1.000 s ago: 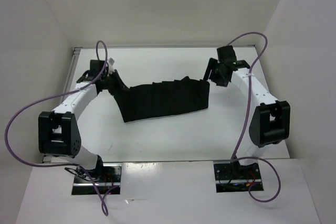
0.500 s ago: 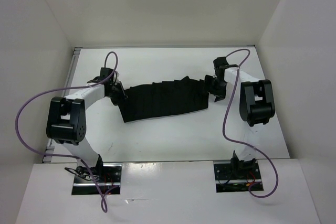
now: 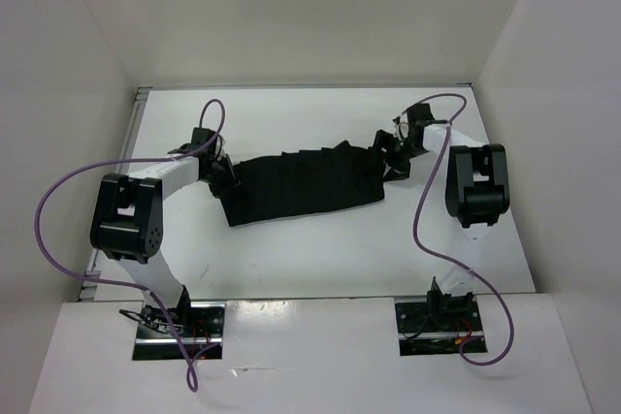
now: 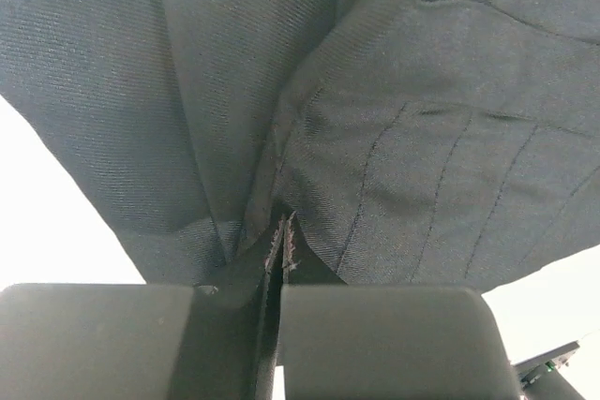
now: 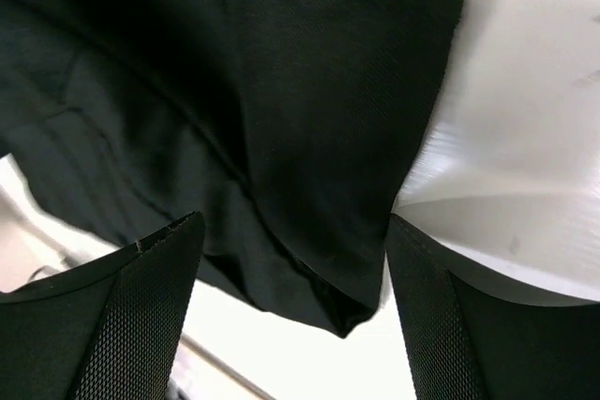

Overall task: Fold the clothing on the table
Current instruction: Fold the skirt

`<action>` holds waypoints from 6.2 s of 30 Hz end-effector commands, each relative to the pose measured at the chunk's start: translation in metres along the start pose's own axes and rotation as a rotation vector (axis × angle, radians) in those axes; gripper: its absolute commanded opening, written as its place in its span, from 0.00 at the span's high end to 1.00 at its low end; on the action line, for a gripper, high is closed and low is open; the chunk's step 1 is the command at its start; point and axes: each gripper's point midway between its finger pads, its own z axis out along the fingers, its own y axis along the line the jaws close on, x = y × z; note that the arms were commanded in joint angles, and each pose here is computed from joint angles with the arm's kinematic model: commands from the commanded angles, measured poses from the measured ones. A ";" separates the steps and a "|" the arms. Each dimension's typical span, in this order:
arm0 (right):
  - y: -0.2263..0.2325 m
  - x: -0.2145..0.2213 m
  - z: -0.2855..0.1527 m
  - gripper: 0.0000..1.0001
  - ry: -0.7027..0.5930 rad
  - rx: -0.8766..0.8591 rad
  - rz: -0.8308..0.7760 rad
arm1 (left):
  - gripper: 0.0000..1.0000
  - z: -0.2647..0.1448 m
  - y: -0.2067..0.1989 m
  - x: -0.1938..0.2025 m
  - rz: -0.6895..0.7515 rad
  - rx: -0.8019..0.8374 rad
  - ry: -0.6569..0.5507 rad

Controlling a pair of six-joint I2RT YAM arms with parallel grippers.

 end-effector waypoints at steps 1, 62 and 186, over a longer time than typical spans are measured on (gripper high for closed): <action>0.007 0.005 0.014 0.18 0.042 -0.124 -0.020 | 1.00 0.007 0.004 -0.001 -0.002 -0.011 -0.004; 0.018 0.014 -0.067 1.00 -0.260 0.291 0.198 | 1.00 0.107 -0.203 -0.023 0.358 0.244 0.067; 0.235 -0.033 -0.150 0.30 -0.498 -0.227 -0.289 | 0.49 -0.131 -0.145 -0.071 0.322 0.334 -0.234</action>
